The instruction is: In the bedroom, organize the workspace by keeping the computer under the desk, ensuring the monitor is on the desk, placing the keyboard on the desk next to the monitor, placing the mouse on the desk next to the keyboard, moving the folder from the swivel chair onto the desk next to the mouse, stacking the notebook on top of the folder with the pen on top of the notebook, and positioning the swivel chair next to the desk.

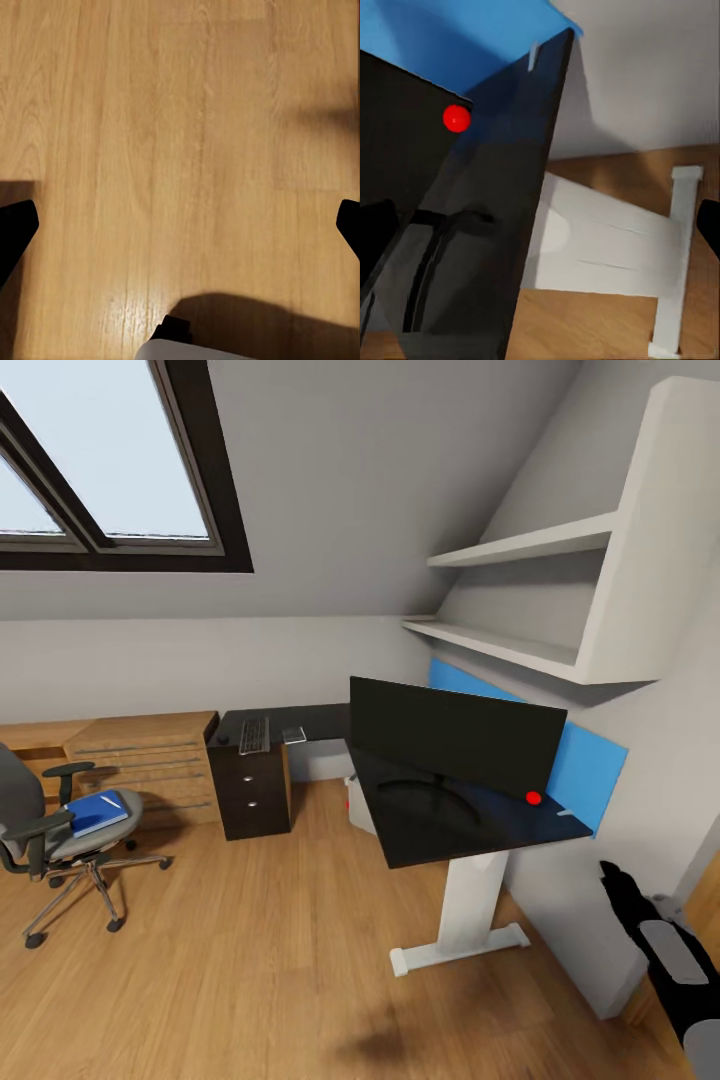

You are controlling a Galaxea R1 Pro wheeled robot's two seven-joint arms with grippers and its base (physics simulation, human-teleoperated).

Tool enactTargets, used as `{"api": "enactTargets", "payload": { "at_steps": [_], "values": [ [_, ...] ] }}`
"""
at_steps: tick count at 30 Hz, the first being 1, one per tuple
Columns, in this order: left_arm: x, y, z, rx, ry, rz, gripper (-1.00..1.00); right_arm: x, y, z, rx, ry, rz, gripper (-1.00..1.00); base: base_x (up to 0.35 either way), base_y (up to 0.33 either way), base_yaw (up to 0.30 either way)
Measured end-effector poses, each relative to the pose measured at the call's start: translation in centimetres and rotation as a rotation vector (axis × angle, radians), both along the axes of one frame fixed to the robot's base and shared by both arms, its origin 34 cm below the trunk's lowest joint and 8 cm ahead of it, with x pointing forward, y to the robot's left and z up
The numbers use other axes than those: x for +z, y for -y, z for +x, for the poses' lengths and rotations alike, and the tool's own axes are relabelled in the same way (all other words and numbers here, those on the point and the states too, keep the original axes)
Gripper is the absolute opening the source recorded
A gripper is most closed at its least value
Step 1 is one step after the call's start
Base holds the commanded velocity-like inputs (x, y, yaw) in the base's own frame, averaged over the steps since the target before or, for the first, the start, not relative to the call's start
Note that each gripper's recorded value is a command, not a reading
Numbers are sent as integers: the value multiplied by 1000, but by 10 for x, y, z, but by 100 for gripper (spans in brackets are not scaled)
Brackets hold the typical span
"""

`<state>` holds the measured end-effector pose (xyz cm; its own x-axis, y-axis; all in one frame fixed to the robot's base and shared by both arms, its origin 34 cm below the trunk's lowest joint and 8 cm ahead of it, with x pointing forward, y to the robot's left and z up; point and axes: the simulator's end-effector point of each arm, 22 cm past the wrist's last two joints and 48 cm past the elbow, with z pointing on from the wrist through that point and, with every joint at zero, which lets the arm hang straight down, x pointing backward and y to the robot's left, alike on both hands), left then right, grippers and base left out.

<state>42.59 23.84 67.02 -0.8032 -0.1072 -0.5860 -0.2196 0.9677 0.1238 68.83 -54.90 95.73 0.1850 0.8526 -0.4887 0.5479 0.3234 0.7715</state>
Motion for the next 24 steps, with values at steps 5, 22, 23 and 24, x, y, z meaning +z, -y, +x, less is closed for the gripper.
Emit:
{"api": "enactTargets", "payload": {
  "at_steps": [5,22,23,24],
  "values": [
    [0,2,0,-6,2,-1,100,23,-4,12,-29,115,144,100,87,0,0],
    [0,16,-1,1,-2,-23,100,50,-53,42,48,220,249,100,137,0,0],
    [-1,19,-2,1,-4,-26,100,54,-51,43,49,225,243,100,0,0,0],
    [-2,20,-4,0,-8,-26,100,57,-49,43,51,228,237,100,0,0,0]
  ]
}}
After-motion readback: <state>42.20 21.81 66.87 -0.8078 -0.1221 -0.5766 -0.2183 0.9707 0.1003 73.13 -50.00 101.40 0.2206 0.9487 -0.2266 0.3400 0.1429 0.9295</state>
